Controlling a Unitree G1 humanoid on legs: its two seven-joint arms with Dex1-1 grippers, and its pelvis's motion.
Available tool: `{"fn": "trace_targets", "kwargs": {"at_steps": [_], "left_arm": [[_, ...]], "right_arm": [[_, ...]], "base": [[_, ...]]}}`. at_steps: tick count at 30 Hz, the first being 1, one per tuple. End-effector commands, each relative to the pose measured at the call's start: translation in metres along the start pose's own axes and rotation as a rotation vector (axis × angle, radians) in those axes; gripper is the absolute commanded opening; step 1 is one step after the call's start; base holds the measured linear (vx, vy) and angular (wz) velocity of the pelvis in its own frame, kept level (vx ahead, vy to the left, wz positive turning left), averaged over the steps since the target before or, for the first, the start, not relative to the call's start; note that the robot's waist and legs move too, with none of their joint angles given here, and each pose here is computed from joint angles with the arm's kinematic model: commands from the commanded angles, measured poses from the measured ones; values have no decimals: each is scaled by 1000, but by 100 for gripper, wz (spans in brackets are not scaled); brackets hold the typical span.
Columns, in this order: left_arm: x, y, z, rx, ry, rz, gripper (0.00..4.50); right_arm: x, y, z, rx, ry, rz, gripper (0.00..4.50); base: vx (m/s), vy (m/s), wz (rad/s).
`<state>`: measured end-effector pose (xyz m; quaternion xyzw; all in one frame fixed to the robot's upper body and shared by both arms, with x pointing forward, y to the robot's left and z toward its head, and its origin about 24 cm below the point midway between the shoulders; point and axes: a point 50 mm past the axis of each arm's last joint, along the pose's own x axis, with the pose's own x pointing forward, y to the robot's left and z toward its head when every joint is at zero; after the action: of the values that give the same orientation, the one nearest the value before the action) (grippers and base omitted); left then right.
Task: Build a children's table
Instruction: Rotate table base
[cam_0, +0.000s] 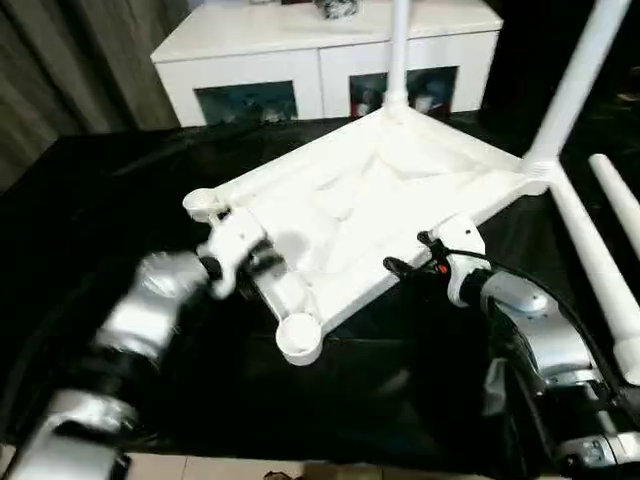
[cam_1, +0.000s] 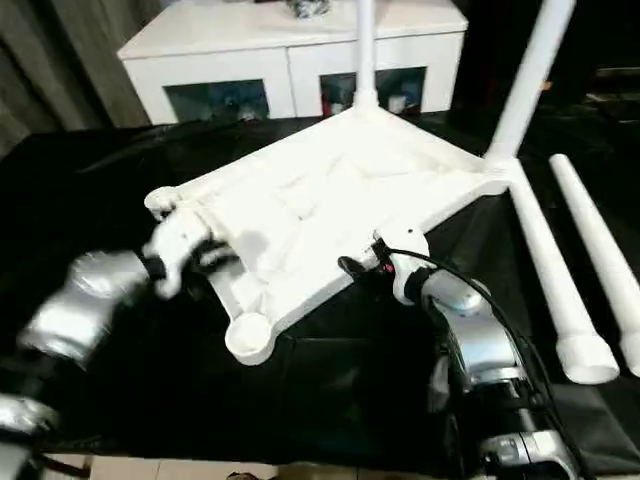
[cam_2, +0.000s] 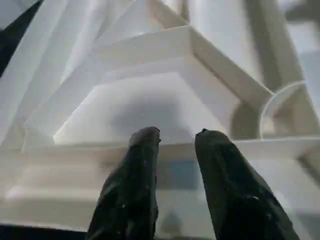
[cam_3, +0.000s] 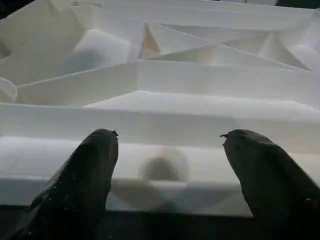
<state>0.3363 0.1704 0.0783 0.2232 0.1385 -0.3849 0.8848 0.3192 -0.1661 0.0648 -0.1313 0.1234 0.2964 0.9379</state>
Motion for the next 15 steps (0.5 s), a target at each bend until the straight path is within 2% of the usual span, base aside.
{"fn": "trace_targets", "kwargs": {"at_steps": [1,2,3,4,6,8,9,10,12,15], "left_arm": [[-5,4,8,80,-9,-85,186],[-7,4,10,118,-2,-127,188],[-7,4,10,118,-2,-127,211],[-10,5,11,167,20,-185,225],[-13,6,10,209,49,-227,228],[-20,10,6,303,148,-320,238],[-25,14,3,394,234,-383,269],[-26,15,2,433,261,-409,268],[-25,16,2,503,277,-438,268],[-20,12,1,541,273,-473,268]], "right_arm": [[2,2,6,-13,-25,26,375],[1,3,6,-23,-26,45,375],[1,3,6,-23,-26,45,375],[-2,4,7,-37,-27,76,375],[-4,4,7,-52,-25,107,375],[-13,5,7,-101,-11,195,375],[-23,5,7,-144,9,266,375],[-27,4,7,-156,18,293,375],[-33,3,7,-170,33,329,375],[-37,5,8,-192,52,372,375]], "base": [[0,0,0],[0,0,0],[0,0,0],[0,0,0],[0,0,0],[0,0,0],[0,0,0],[0,0,0],[0,0,0],[0,0,0]]}}
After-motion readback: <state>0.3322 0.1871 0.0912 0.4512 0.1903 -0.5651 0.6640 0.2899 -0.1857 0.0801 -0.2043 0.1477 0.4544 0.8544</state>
